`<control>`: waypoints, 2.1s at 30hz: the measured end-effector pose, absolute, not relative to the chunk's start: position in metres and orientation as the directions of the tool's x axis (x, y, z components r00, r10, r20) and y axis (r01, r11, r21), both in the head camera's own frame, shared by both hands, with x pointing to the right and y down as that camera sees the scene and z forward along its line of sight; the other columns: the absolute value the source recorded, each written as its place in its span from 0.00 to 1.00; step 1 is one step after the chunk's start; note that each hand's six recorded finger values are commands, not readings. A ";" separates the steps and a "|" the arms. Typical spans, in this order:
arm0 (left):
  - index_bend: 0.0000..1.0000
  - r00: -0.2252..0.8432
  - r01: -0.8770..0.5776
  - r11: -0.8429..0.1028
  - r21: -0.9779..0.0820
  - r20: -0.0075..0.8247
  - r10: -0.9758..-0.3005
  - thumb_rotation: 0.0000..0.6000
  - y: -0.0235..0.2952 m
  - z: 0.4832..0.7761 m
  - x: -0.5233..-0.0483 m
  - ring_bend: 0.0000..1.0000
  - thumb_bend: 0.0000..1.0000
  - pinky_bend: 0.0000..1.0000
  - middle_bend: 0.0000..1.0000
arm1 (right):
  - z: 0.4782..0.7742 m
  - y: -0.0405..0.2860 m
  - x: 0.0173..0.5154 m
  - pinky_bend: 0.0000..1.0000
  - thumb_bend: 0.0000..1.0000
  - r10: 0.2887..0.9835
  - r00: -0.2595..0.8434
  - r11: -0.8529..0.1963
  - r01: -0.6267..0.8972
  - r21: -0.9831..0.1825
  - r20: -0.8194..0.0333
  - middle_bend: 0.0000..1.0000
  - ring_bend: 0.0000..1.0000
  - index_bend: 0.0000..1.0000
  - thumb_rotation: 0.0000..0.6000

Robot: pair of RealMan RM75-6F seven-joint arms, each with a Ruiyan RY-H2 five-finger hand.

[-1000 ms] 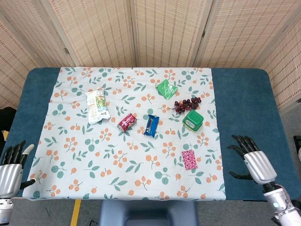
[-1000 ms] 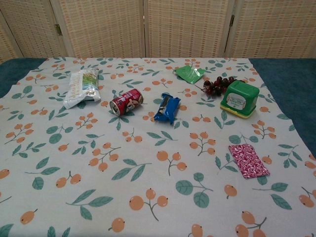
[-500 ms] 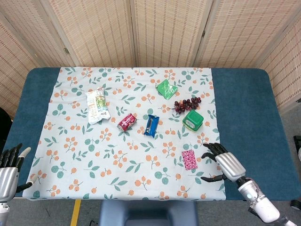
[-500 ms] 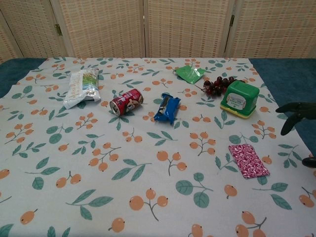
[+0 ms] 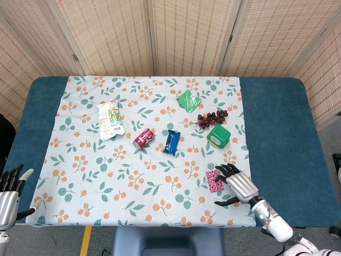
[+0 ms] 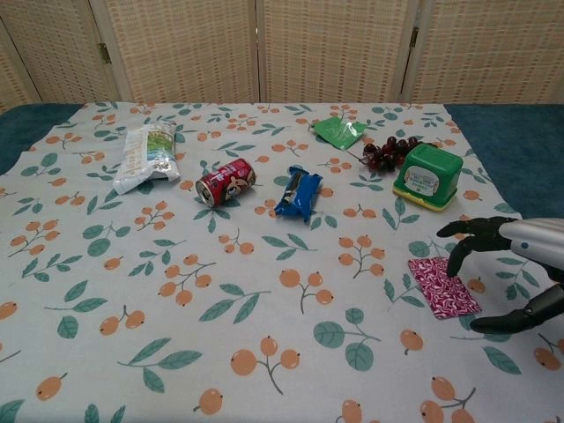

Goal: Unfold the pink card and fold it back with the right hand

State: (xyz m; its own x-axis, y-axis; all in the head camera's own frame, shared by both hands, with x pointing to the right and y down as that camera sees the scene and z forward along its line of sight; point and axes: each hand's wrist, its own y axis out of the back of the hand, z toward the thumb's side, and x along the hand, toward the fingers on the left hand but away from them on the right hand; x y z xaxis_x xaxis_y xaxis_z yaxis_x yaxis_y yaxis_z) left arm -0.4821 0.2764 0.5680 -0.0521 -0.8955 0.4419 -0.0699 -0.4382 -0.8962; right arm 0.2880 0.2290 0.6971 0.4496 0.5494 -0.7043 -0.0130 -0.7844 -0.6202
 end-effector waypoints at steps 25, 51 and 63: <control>0.17 -0.057 -0.076 -0.438 -0.896 0.442 -0.895 1.00 0.278 0.569 -0.484 0.06 0.28 0.00 0.02 | 0.717 0.231 0.282 0.00 0.11 0.525 0.438 -0.791 -0.068 -0.609 -0.730 0.10 0.00 0.32 0.46; 0.17 -0.068 -0.081 -0.443 -0.893 0.449 -0.891 1.00 0.282 0.573 -0.488 0.06 0.28 0.00 0.02 | 0.705 0.231 0.303 0.00 0.11 0.550 0.400 -0.783 -0.060 -0.620 -0.733 0.10 0.00 0.33 0.47; 0.17 -0.081 -0.081 -0.448 -0.890 0.454 -0.887 1.00 0.284 0.575 -0.493 0.06 0.28 0.00 0.02 | 0.721 0.230 0.273 0.00 0.11 0.518 0.445 -0.792 -0.073 -0.606 -0.730 0.10 0.00 0.33 0.47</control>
State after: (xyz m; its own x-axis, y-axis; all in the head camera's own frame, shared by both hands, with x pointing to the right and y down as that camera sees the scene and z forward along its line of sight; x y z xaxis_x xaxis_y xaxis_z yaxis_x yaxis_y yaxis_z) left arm -0.4927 0.2844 0.5747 -0.0814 -0.8874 0.4537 -0.0815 -0.4477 -0.8904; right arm 0.2727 0.2297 0.7210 0.4451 0.5182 -0.7303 -0.0727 -0.7920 -0.6062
